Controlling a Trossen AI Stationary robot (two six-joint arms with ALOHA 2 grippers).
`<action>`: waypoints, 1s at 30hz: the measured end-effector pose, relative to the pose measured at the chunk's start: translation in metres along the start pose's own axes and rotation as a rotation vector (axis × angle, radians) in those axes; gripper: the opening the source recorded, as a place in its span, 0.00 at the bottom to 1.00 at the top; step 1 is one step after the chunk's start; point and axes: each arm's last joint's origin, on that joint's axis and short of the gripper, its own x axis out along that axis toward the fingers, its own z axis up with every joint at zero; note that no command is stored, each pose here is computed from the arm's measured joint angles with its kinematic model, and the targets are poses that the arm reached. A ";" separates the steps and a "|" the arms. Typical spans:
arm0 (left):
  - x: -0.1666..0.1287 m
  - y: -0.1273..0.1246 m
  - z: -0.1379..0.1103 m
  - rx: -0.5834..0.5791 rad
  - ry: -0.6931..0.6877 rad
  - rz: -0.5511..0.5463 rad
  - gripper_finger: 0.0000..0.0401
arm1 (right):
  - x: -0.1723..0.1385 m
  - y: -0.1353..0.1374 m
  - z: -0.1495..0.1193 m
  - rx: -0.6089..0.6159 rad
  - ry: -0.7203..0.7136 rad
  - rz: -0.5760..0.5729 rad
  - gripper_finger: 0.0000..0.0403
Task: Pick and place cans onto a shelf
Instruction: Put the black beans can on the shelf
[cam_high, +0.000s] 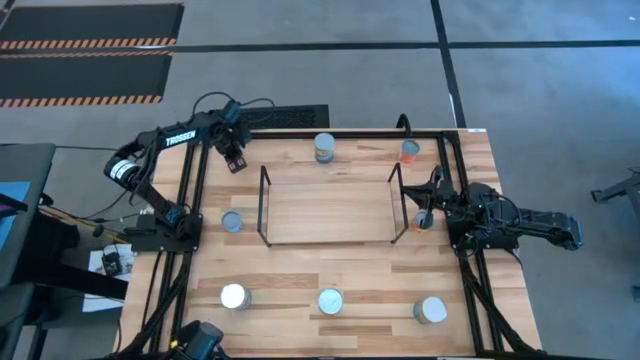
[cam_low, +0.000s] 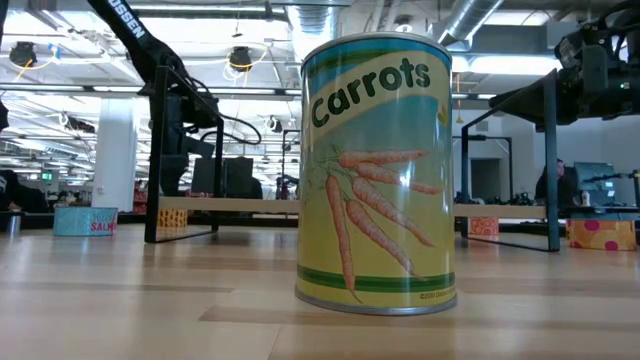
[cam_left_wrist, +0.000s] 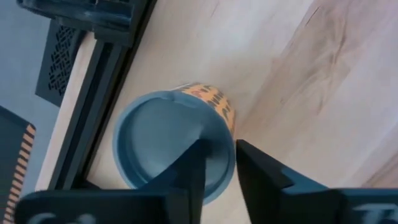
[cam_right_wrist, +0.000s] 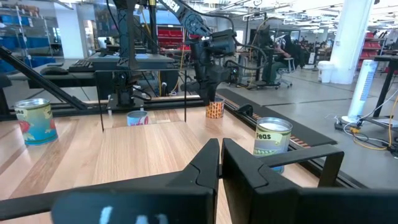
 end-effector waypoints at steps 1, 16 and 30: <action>0.000 0.000 0.000 0.001 0.001 -0.002 0.15 | 0.000 0.000 0.000 0.000 0.000 0.000 0.11; -0.073 0.028 0.032 -0.022 -0.057 0.064 0.00 | 0.000 0.000 0.000 0.000 0.000 0.000 0.11; -0.225 -0.019 0.083 0.082 -0.478 0.112 0.00 | 0.000 0.000 0.000 0.000 0.000 0.000 0.11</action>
